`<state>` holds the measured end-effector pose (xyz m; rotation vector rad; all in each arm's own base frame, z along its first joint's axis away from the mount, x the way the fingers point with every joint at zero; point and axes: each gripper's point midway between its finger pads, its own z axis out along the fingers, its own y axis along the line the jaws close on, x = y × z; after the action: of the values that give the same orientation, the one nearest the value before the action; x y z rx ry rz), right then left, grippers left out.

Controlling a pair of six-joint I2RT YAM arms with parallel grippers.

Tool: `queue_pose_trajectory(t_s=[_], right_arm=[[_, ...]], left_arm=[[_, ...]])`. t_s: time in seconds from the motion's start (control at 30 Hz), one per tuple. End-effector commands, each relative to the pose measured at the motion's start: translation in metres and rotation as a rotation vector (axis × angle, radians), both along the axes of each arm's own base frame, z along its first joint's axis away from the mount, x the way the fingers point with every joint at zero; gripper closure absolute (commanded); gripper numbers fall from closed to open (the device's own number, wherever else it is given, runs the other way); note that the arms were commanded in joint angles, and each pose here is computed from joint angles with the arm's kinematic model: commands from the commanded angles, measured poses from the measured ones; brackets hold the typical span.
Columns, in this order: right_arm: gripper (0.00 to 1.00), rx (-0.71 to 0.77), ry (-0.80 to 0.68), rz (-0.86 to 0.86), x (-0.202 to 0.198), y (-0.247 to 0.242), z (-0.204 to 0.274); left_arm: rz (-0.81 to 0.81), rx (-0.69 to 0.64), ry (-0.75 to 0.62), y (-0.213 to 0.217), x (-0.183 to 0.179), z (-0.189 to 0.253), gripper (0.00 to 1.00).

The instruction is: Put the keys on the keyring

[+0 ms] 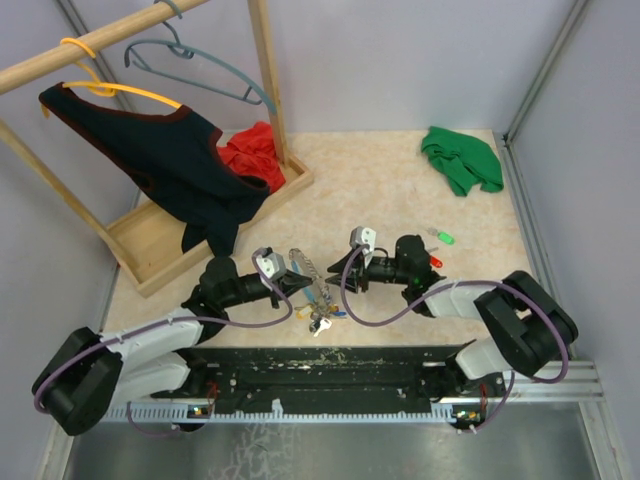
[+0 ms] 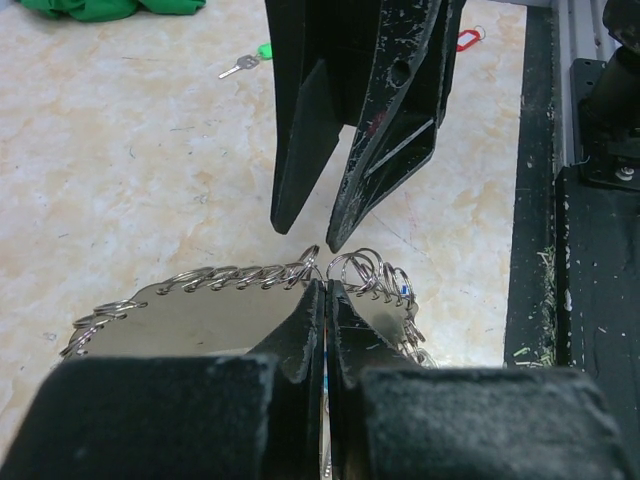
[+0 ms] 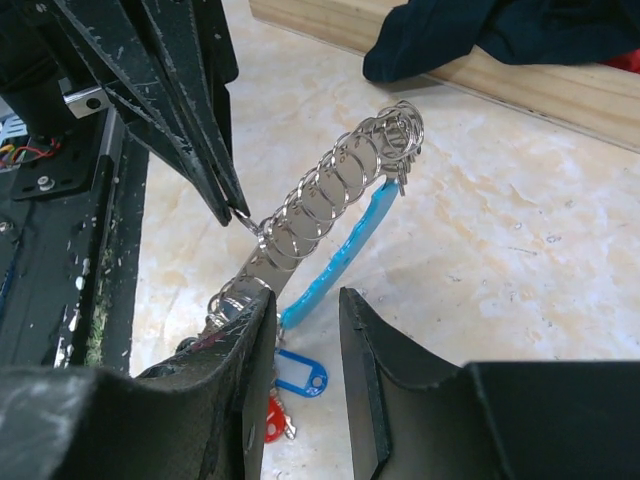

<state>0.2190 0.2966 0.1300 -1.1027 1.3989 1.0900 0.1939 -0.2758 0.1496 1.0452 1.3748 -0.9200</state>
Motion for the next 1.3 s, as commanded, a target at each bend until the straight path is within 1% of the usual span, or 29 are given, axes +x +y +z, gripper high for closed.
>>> queue_pose_trajectory(t_s=[0.0, 0.3, 0.43, 0.57, 0.63, 0.73, 0.83, 0.9, 1.0, 1.13, 1.27], right_arm=[[0.68, 0.024, -0.072, 0.016, 0.012, 0.007, 0.021], [0.67, 0.062, -0.057, 0.06, 0.009, 0.013, 0.031], [0.69, 0.066, -0.039, 0.061, 0.011, 0.015, 0.034], [0.73, 0.062, 0.005, 0.018, 0.019, 0.016, 0.035], [0.73, 0.035, 0.028, -0.051, 0.028, 0.012, 0.031], [0.68, -0.006, 0.016, -0.115, 0.032, 0.003, 0.028], [0.59, -0.016, -0.007, -0.132, 0.025, -0.006, 0.032], [0.53, -0.021, -0.022, -0.132, 0.019, -0.011, 0.034], [0.46, -0.018, -0.042, -0.094, 0.007, -0.013, 0.037], [0.45, -0.016, -0.037, -0.03, -0.003, -0.006, 0.036], [0.47, -0.045, -0.018, 0.017, -0.007, 0.003, 0.028]], left_arm=[[-0.047, -0.035, -0.061, -0.007, -0.002, 0.018, 1.0], [-0.089, -0.046, -0.063, -0.012, -0.007, 0.02, 1.0], [-0.118, -0.053, -0.066, -0.014, -0.01, 0.023, 1.0], [-0.13, -0.059, -0.069, -0.015, -0.011, 0.026, 1.0], [-0.118, -0.062, -0.072, -0.015, -0.01, 0.028, 1.0], [-0.091, -0.066, -0.074, -0.013, -0.006, 0.029, 1.0], [-0.088, -0.069, -0.074, -0.012, -0.007, 0.03, 1.0], [-0.091, -0.071, -0.076, -0.013, -0.007, 0.031, 1.0], [-0.096, -0.071, -0.076, -0.013, -0.007, 0.031, 1.0], [-0.108, -0.079, -0.077, -0.014, -0.01, 0.033, 1.0], [-0.122, -0.088, -0.082, -0.015, -0.012, 0.037, 1.0]])
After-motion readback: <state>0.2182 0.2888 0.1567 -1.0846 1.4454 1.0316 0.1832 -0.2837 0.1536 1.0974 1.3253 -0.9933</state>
